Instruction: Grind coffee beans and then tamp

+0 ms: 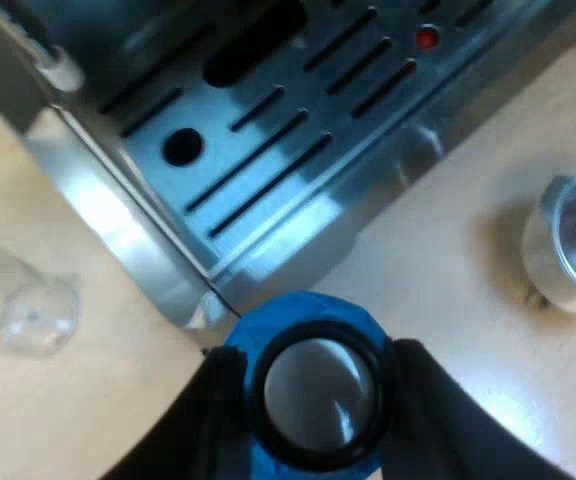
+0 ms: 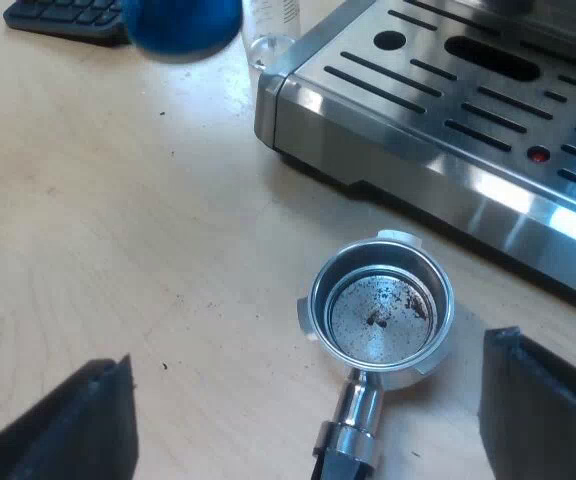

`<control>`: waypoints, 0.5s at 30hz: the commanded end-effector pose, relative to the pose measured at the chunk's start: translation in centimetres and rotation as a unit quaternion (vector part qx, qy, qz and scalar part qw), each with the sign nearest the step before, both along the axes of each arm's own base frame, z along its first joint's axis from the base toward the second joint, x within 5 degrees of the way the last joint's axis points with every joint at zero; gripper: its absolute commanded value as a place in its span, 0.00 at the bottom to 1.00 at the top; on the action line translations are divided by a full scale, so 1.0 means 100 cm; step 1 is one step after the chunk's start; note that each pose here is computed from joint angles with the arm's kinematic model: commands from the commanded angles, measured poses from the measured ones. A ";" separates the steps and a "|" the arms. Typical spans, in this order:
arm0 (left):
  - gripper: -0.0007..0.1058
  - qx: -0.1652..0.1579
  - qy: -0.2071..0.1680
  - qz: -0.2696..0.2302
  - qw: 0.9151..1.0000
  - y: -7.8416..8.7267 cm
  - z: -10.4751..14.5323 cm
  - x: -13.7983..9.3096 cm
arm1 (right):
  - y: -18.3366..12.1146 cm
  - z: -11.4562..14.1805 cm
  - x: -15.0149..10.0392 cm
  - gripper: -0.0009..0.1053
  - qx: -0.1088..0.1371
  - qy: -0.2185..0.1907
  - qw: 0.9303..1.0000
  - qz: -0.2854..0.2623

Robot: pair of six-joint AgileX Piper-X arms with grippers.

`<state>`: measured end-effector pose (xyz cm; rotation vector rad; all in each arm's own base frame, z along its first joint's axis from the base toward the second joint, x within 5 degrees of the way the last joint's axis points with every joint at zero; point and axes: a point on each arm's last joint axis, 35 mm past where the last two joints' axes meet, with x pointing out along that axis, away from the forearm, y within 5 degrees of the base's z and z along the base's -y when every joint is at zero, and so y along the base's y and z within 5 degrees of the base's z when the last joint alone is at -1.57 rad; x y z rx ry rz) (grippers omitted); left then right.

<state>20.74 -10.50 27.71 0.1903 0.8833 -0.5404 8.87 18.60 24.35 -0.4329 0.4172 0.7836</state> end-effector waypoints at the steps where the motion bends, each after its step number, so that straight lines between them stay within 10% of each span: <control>1: 0.01 0.004 0.012 -0.006 1.000 0.002 -0.015 -0.005 | 0.000 0.004 0.000 0.68 0.005 -0.006 1.000 0.008; 15: 0.01 0.002 0.008 -0.006 1.000 0.007 -0.072 -0.017 | 0.001 0.004 -0.001 0.68 0.006 -0.004 1.000 0.011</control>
